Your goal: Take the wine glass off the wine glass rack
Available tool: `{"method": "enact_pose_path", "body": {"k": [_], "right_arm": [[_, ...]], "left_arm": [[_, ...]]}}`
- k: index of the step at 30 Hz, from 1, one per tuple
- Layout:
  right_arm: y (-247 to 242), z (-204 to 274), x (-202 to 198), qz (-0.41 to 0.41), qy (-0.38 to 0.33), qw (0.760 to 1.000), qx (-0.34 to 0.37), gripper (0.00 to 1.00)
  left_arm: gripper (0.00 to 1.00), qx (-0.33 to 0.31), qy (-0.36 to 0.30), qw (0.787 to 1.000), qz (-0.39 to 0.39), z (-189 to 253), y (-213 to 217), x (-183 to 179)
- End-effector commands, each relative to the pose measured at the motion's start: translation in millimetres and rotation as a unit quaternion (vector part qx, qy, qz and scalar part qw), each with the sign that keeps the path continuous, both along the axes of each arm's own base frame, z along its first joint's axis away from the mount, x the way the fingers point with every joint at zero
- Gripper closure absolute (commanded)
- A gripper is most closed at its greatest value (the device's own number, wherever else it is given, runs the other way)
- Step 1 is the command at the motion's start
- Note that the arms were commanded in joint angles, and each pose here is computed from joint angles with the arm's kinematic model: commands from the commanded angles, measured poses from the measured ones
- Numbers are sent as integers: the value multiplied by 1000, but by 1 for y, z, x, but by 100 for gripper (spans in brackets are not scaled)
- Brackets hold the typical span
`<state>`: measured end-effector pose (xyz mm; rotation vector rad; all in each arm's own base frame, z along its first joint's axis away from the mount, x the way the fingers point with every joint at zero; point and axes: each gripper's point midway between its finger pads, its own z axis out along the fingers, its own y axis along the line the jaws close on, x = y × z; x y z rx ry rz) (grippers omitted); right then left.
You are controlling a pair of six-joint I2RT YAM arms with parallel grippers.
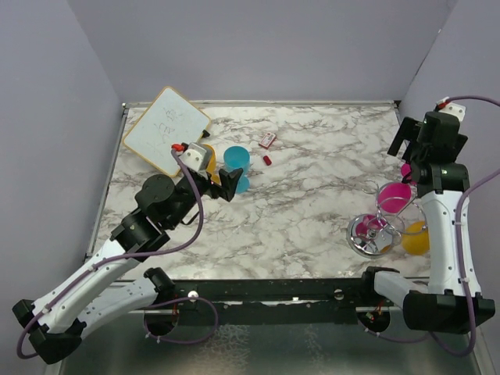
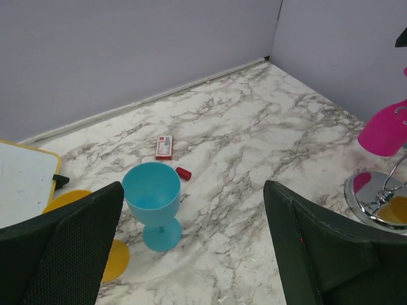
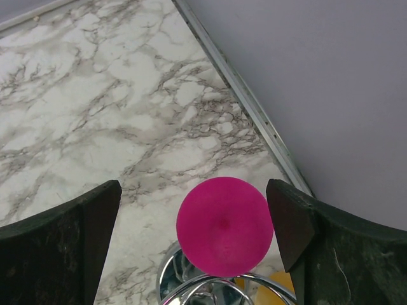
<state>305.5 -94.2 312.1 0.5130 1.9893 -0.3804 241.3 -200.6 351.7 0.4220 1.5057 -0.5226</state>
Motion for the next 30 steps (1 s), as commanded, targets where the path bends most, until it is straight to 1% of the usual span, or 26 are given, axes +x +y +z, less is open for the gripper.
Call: {"method": "enact_pose_path", "body": {"k": [1, 5, 9, 17, 20, 23, 28, 30], "right_arm": [[-11, -7, -1, -10, -4, 1000, -6, 1], [-22, -16, -6, -31, -7, 999, -9, 1], [-30, -30, -10, -43, 6, 999, -14, 1], [-23, -41, -11, -13, 19, 1000, -12, 0], [-19, -47, -10, -2, 24, 1000, -8, 4], [-22, -57, -14, -15, 40, 999, -4, 4], [-23, -61, -16, -24, 34, 999, -3, 5], [-21, -61, -17, -19, 34, 999, -2, 8]], "left_arm": [[6, 10, -12, 1000, 10, 1, 3, -4], [4, 13, -14, 1000, 3, 0, -1, -8], [3, 21, -16, 1000, -2, -2, -5, -12], [1, 40, -20, 999, -10, -7, -13, -18], [1, 41, -21, 999, -10, -7, -14, -19], [0, 44, -20, 999, -8, -8, -14, -19], [1, 45, -20, 999, -8, -9, -15, -18], [1, 46, -20, 999, -8, -9, -15, -18]]}}
